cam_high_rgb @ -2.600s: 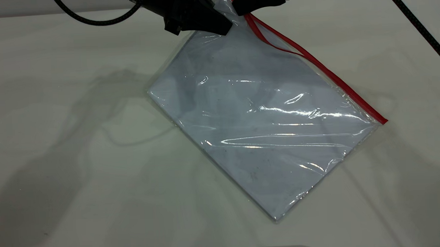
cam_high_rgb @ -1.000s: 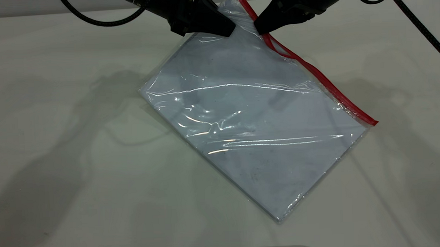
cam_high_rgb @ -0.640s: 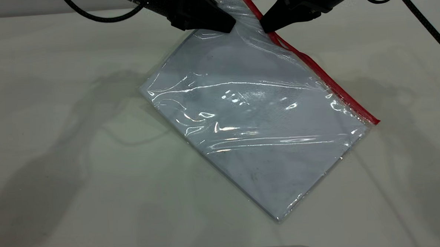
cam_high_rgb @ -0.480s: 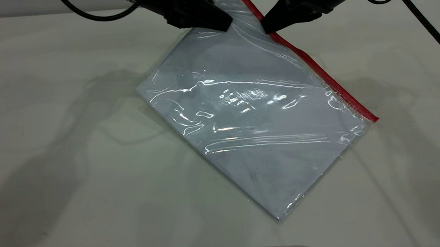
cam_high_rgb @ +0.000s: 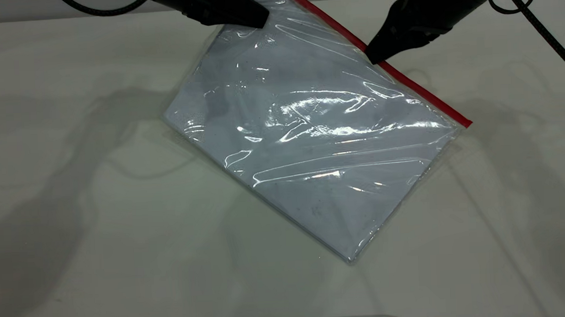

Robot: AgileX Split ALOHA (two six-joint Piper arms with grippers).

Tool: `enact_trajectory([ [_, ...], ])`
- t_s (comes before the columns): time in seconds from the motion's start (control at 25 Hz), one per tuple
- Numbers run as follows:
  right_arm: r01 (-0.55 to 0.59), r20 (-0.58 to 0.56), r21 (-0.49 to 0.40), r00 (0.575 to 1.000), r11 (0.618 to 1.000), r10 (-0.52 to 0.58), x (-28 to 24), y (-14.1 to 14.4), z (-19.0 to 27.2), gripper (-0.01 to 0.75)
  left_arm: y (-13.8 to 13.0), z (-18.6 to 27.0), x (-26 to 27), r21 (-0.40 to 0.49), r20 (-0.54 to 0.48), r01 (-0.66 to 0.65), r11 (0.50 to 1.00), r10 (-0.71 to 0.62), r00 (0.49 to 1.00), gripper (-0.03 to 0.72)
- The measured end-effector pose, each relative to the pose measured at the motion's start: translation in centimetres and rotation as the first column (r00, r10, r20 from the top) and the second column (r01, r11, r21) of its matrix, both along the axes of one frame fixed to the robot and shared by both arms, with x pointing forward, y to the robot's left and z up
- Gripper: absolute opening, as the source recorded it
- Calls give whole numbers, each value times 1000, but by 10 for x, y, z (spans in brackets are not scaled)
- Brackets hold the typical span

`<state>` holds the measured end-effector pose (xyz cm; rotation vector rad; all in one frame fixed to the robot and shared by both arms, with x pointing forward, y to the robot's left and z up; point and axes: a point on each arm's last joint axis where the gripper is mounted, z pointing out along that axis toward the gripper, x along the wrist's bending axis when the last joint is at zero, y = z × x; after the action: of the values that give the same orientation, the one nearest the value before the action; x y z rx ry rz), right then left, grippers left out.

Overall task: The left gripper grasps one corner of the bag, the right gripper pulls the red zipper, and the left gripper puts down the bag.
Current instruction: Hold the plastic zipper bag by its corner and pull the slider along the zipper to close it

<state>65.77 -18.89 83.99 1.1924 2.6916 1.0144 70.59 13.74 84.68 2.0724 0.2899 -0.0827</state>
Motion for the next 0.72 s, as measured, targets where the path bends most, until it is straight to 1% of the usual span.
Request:
enact_trajectory([
  [0.28, 3, -95, -121, 995, 993, -14, -7, -9, -8, 52, 12, -3, 3, 34, -12, -17, 999, 18, 1000, 52],
  [0.52, -11, -190, -237, 981, 971, -35, -15, -20, -14, 52, 18, -6, 5, 84, 10, -33, 996, 33, 999, 52],
  [0.72, -22, -235, -291, 971, 957, -49, -19, -25, -16, 52, 19, -7, 6, 98, 20, -41, 994, 39, 999, 52],
])
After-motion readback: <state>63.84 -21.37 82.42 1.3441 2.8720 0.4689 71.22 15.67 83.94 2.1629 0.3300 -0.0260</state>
